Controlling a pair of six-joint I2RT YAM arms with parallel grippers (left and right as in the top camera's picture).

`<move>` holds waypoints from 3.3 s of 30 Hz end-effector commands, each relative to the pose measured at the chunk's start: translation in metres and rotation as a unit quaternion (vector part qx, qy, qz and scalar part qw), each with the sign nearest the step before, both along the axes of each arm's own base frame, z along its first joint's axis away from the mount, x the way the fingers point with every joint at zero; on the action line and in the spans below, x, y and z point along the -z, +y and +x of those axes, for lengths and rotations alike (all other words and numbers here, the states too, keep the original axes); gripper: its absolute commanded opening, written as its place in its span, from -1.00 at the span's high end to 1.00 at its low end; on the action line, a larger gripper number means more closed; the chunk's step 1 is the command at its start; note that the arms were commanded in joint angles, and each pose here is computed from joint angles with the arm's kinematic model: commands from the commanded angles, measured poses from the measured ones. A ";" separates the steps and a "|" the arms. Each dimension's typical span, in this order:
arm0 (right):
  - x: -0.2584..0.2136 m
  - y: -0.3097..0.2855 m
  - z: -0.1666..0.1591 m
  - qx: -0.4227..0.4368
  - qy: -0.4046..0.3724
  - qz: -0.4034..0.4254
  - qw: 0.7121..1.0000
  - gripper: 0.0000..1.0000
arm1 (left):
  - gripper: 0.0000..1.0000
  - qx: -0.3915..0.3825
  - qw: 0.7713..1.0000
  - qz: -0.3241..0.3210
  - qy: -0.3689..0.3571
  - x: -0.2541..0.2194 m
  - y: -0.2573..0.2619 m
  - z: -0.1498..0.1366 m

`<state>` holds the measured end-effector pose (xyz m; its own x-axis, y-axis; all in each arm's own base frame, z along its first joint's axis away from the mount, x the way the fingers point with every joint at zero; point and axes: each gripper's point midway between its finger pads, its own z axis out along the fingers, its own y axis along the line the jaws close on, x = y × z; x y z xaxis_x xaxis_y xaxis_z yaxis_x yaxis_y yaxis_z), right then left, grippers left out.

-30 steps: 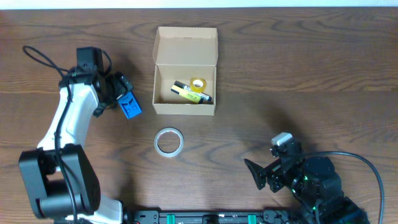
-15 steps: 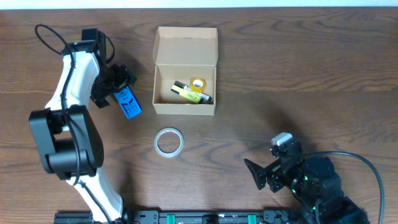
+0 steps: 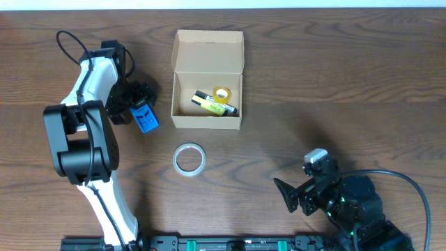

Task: Pack container
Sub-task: 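Reach the left gripper to the blue duster and grasp it, then lift the blue duster over the box and release it inside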

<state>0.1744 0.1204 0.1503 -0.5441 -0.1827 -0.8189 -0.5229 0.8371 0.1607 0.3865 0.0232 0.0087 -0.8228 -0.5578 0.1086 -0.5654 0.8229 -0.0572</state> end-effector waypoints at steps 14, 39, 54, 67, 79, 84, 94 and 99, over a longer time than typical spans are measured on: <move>0.000 -0.001 0.000 0.005 0.001 0.006 1.000 -0.99 | 0.10 0.018 0.999 0.007 -0.030 0.004 0.006 0.018; 0.000 -0.001 0.000 0.005 0.001 0.006 1.000 -0.99 | 0.70 0.143 0.976 -0.094 -0.138 -0.139 -0.042 0.028; 0.000 -0.001 0.000 0.005 0.001 0.006 1.000 -0.99 | 0.52 0.515 0.826 0.011 -0.230 -0.201 -0.149 0.014; 0.000 -0.001 0.000 0.005 0.001 0.006 1.000 -0.98 | 0.51 0.596 0.757 0.080 -0.255 -0.198 -0.184 0.033; 0.000 -0.001 0.000 0.005 0.001 0.006 1.000 -0.99 | 0.51 0.618 0.768 0.026 -0.164 -0.114 -0.201 0.031; 0.000 -0.001 0.000 0.005 0.001 0.006 1.000 -0.99 | 0.51 0.630 0.765 0.007 -0.134 -0.095 -0.211 0.020; 0.000 -0.001 0.000 0.005 0.001 0.006 1.000 -0.98 | 0.52 0.637 0.766 -0.007 -0.088 -0.080 -0.207 0.004; 0.000 -0.001 0.000 0.005 0.001 0.006 1.000 -0.99 | 0.27 0.637 0.766 -0.005 -0.083 -0.078 -0.205 0.003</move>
